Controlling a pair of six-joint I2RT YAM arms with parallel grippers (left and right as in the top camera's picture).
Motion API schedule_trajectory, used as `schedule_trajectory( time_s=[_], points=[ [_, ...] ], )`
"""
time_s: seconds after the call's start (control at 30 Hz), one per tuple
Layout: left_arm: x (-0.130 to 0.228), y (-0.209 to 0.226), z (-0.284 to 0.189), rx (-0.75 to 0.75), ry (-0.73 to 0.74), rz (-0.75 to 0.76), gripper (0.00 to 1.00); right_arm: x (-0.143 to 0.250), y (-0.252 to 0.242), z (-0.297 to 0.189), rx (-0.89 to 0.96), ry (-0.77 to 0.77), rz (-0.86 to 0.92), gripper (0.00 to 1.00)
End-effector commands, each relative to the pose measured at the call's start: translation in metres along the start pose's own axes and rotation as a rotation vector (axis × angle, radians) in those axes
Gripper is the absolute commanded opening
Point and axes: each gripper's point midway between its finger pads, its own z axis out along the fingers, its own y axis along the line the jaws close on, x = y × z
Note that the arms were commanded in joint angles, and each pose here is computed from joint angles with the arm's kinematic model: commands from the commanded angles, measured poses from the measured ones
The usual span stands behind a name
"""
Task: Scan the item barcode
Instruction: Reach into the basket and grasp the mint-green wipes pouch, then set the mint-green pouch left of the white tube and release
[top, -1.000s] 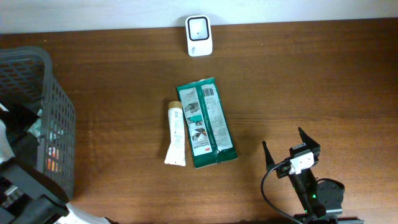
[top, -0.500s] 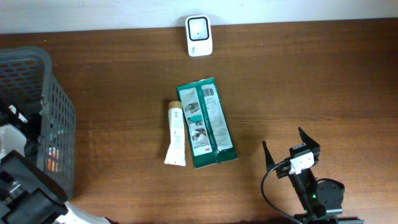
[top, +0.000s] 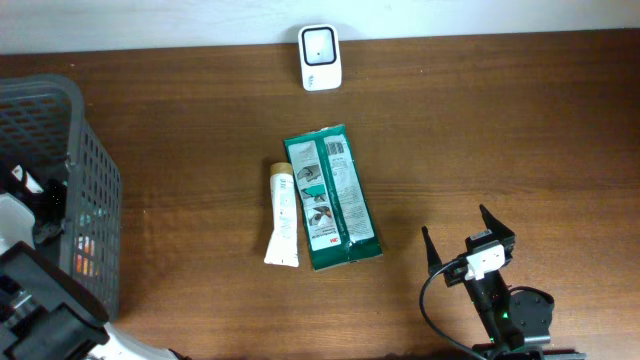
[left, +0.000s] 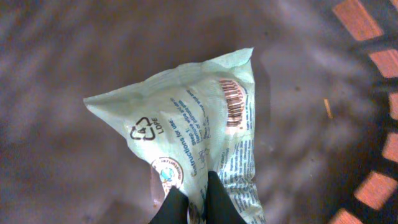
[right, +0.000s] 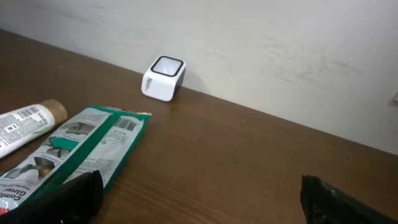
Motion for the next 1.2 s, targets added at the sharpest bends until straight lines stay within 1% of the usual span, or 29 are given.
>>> schedule_trajectory(
  time_s=[0.0,0.13,0.27,0.3,0.4,0.5,0.6,0.7,0.8,0.9,0.97,1.03,1.1,1.17],
  points=[
    [-0.045,-0.017,-0.078,0.043,-0.17,0.009,0.0,0.001,0.001,0.0,-0.002,0.001,0.003,0.98],
    [-0.058,-0.037,-0.143,0.118,-0.292,0.022,0.0,0.001,0.001,0.0,-0.002,0.001,0.003,0.98],
    [-0.058,-0.059,-0.216,0.215,-0.446,0.069,0.0,0.001,0.001,0.0,-0.002,0.001,0.003,0.98],
    [-0.054,-0.066,-0.24,0.248,-0.495,0.087,0.0,0.001,0.001,0.0,-0.002,0.001,0.003,0.98],
    [-0.039,-0.088,-0.293,0.334,-0.596,0.149,0.0,0.001,0.001,0.0,-0.002,0.001,0.003,0.98],
    [-0.017,-0.119,-0.326,0.433,-0.642,0.234,0.0,0.001,0.001,0.0,-0.002,0.001,0.003,0.98],
    [0.014,-0.157,-0.342,0.53,-0.622,0.334,0.0,0.001,0.001,0.0,-0.002,0.001,0.003,0.98],
    [0.055,-0.196,-0.33,0.612,-0.494,0.439,0.0,0.001,0.001,0.0,-0.002,0.001,0.003,0.98],
    [0.096,-0.223,-0.296,0.627,-0.33,0.52,0.0,0.001,0.001,0.0,-0.002,0.001,0.003,0.99],
    [0.134,-0.235,-0.247,0.56,-0.17,0.589,0.0,0.001,0.001,0.0,-0.002,0.0,0.003,0.98],
    [0.167,-0.242,-0.203,0.511,-0.041,0.647,0.0,0.001,0.001,0.0,-0.002,0.001,0.003,0.98],
    [0.194,-0.245,-0.17,0.478,0.061,0.689,0.0,0.001,0.001,0.0,-0.002,0.001,0.003,0.98],
    [0.214,-0.243,-0.135,0.413,0.137,0.724,0.0,0.001,0.001,0.0,-0.002,0.001,0.003,0.98],
    [0.225,-0.24,-0.111,0.356,0.173,0.749,0.0,0.001,0.001,0.0,-0.002,0.0,0.003,0.98]
  ],
)
